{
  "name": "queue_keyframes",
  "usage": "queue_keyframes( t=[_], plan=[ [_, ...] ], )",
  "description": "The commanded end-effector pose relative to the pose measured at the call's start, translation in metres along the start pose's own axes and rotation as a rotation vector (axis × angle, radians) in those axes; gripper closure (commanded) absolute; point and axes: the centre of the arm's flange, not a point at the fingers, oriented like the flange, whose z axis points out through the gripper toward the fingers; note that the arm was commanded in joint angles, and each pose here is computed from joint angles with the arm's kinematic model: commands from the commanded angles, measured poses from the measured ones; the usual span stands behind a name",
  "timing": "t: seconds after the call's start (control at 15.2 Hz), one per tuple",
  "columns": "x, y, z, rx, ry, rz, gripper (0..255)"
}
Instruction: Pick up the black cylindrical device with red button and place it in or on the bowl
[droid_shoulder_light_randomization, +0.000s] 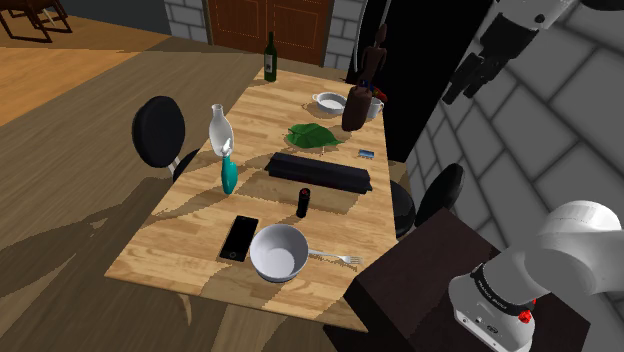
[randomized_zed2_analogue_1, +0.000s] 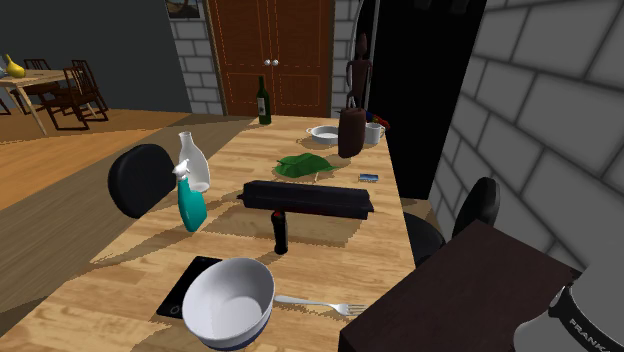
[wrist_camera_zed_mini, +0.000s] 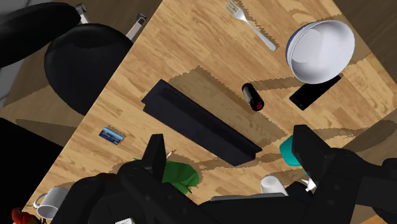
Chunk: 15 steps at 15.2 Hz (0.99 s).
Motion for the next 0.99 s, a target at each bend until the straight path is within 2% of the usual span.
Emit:
queue_keyframes(
  t=[0.0, 0.92],
  plan=[
    [0.000, 0.000, 0.000, 0.000, 0.000, 0.000, 0],
    [0.079, -0.044, 0.164, 0.027, -0.056, 0.003, 0]
  ],
)
